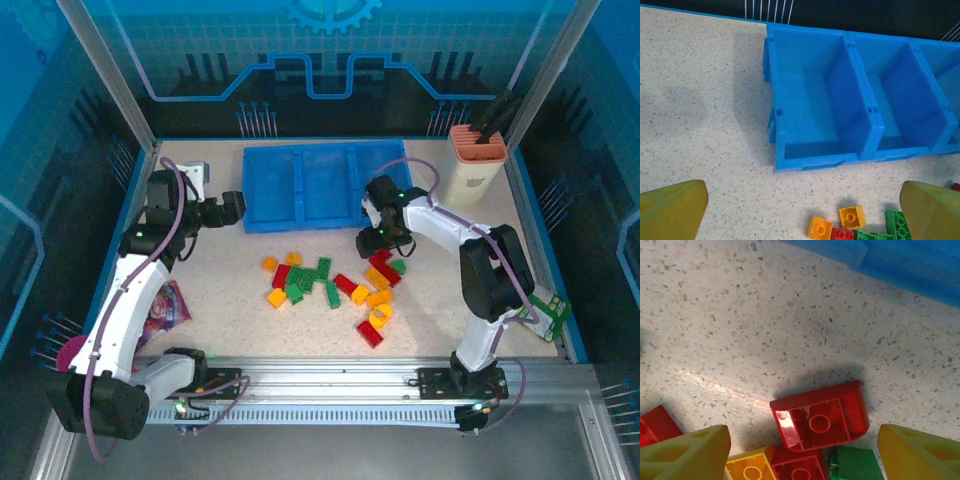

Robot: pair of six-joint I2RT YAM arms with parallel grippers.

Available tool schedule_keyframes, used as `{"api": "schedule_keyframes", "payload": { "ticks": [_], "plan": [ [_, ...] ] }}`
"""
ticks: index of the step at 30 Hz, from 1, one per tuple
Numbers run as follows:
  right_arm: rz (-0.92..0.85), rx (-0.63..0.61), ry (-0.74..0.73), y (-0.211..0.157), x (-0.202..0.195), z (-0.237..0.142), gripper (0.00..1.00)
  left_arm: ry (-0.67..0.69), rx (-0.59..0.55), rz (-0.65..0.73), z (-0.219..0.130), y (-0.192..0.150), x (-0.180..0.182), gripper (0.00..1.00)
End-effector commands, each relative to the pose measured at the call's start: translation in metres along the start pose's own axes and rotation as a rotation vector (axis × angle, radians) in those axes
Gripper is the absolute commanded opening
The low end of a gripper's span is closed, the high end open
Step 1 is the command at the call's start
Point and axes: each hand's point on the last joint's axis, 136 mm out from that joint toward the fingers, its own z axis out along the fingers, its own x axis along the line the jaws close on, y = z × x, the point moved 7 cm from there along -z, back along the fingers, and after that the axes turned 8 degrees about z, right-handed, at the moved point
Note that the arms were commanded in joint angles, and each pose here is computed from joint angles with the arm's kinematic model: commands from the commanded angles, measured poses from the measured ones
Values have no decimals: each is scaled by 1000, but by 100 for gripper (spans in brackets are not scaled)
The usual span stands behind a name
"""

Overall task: Sort the legos into containers by color
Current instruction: Pick up the lego from the center of the table.

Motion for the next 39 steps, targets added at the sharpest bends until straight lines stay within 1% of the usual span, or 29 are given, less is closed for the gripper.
{"api": "schedule_keyframes", "payload": {
  "ticks": [1, 4, 8, 17, 19, 22, 26, 28, 30, 33, 39],
  "plan": [
    [14, 37, -22, -2, -1, 12, 80, -24, -30, 11, -7, 5, -5, 99],
    [-9, 61, -35, -6, -2, 19, 84, -26, -26, 11, -5, 5, -5, 99],
    [-19, 81, -66, -6, -5, 27, 88, -29, -26, 10, -5, 5, -5, 99],
    [-32, 143, -125, -9, -11, 52, 88, -11, -30, 6, -7, 5, -3, 99],
    [-33, 148, -127, -10, -11, 55, 86, -9, -32, 5, -7, 5, -3, 99],
    [-33, 156, -126, -10, -11, 59, 79, -13, -32, 6, -7, 5, -4, 99],
    [-40, 172, -123, -11, -11, 61, 62, -12, -30, 7, -7, 4, -3, 99],
    [-39, 180, -123, -13, -11, 61, 58, -11, -30, 8, -6, 4, -3, 99],
    [-39, 178, -131, -13, -12, 58, 58, -8, -32, 9, -6, 4, -3, 99],
    [-25, 141, -136, -5, -14, 42, 55, -9, -32, 10, -6, 5, -3, 99],
    [16, -4, -136, 30, -28, -13, 54, -5, -28, 13, -5, 4, -3, 100]
  ]
}}
